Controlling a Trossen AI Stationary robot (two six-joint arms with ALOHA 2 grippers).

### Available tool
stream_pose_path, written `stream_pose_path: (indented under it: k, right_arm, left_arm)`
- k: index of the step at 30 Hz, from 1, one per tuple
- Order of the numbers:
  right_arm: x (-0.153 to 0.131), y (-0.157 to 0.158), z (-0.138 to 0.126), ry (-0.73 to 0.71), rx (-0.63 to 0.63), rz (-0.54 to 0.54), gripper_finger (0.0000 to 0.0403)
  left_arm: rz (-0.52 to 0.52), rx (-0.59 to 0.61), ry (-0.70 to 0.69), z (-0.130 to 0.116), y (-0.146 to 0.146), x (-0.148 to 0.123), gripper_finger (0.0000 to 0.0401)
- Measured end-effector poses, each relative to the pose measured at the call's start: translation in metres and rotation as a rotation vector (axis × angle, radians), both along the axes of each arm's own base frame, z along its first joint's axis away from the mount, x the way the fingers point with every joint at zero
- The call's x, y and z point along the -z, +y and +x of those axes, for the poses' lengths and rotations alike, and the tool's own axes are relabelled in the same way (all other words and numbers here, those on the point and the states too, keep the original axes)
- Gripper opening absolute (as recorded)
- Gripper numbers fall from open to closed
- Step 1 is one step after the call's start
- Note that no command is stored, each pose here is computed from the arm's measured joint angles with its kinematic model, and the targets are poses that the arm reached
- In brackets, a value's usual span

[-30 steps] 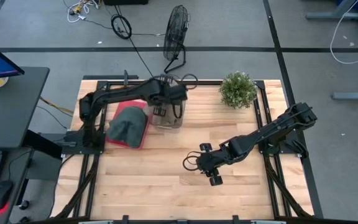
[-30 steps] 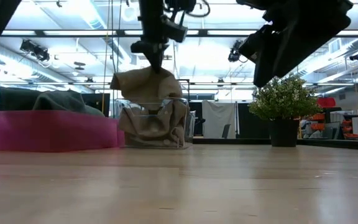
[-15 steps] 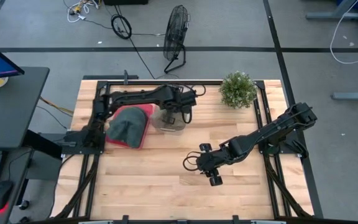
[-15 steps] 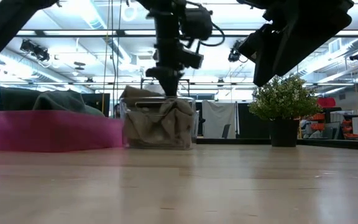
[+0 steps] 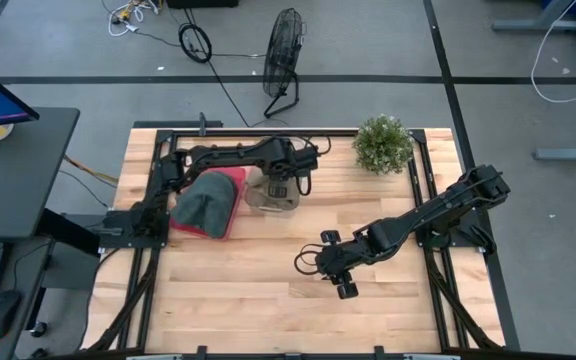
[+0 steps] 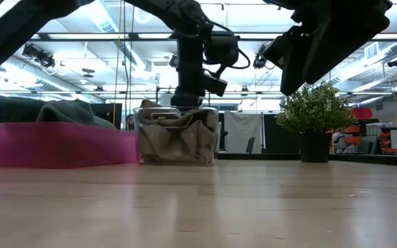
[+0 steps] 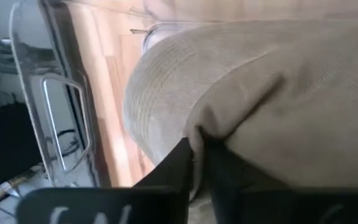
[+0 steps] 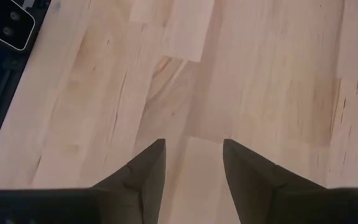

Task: Pick & Place hat
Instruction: Put the brown cap into the transparent bin

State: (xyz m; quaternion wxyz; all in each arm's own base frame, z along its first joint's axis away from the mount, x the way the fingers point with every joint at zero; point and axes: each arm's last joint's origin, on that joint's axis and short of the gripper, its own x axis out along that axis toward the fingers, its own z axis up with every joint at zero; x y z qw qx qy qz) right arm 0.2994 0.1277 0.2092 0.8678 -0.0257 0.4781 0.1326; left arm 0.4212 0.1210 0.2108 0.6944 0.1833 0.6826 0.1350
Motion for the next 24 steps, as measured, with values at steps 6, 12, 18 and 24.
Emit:
stream_pose_path:
  k: [6,12,18,24]
  right_arm:
    - [0.0,0.0,0.0,-0.005,-0.022,-0.013,0.0164]
    - [0.0,0.0,0.0,-0.004,-0.024,-0.015,0.0164]
    - [0.001,0.0,-0.001,0.008,-0.018,-0.015,0.0164]
    - [0.001,-0.001,-0.001,0.013,-0.015,-0.016,0.0164]
  left_arm:
    - [-0.03,-0.005,0.023,-0.004,-0.012,-0.026,0.0107]
    - [-0.031,0.011,0.036,-0.005,-0.035,-0.058,0.017]
    - [-0.028,-0.101,-0.098,-0.015,-0.057,-0.115,0.0187]
    - [-0.032,-0.172,-0.315,-0.053,-0.067,-0.176,0.0187]
